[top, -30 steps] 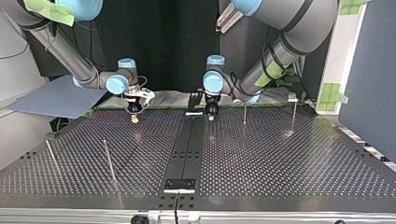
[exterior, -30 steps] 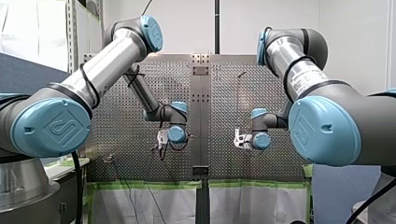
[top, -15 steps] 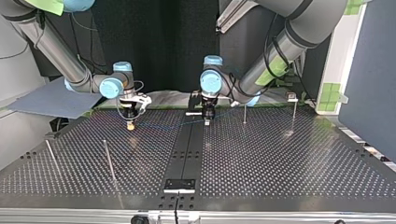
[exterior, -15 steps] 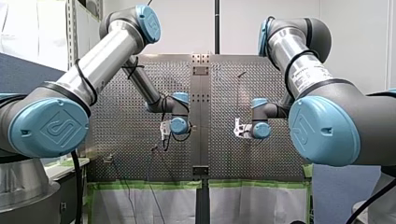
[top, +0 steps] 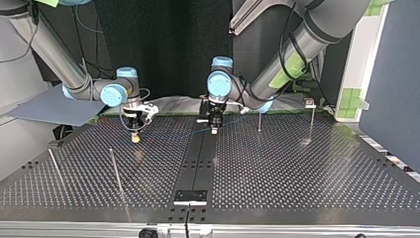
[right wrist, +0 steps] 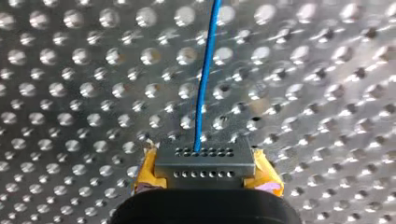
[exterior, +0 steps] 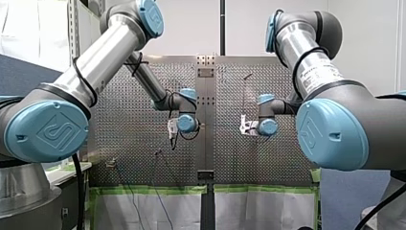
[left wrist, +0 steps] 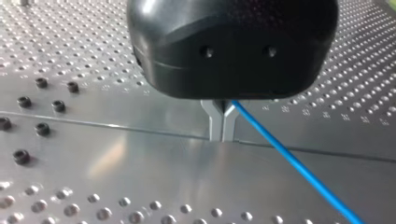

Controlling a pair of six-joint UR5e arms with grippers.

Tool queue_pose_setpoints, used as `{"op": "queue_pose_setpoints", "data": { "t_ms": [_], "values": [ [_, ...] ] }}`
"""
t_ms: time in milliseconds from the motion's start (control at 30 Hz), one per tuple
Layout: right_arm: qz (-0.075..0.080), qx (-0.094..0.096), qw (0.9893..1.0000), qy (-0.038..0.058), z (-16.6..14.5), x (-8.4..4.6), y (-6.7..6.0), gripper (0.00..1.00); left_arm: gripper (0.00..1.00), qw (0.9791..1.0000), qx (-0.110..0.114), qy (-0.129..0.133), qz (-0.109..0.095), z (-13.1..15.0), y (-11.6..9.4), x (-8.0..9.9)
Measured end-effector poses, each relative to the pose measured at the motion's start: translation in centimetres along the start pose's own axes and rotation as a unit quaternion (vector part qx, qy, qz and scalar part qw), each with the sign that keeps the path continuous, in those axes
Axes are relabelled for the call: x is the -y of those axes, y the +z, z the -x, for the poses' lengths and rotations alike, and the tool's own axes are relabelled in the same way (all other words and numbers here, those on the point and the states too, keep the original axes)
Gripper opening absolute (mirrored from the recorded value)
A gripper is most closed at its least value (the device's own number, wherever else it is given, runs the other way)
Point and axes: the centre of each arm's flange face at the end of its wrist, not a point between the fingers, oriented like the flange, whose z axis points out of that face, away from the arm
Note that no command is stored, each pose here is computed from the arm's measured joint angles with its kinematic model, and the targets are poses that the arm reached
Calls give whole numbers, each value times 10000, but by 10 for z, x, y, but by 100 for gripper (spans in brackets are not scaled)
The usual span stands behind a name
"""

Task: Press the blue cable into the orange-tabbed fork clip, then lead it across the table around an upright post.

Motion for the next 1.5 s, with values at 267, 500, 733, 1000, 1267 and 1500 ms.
{"op": "queue_pose_setpoints", "data": {
  "t_ms": [267,500,733,1000,1267,1500],
  "values": [
    [-71,-37,10000,-59,-24,12,-7,0,0,10000,3,-11,-11,6,-2,1],
    [-145,-27,9996,-226,-53,31,-18,0,0,10000,-6,-11,-25,5,-3,3],
    [-217,-230,9990,-330,-91,56,-32,0,0,10000,10,-16,-35,9,-4,5],
    [-320,-475,9977,-350,-129,90,-51,0,0,9998,139,-114,-60,29,-3,8],
    [-435,-536,9969,-378,-145,106,-61,0,0,9995,220,-205,-76,52,8,14],
    [-477,-635,9961,-389,-158,113,-67,0,0,9992,288,-263,-72,61,13,14]
  ]
}}
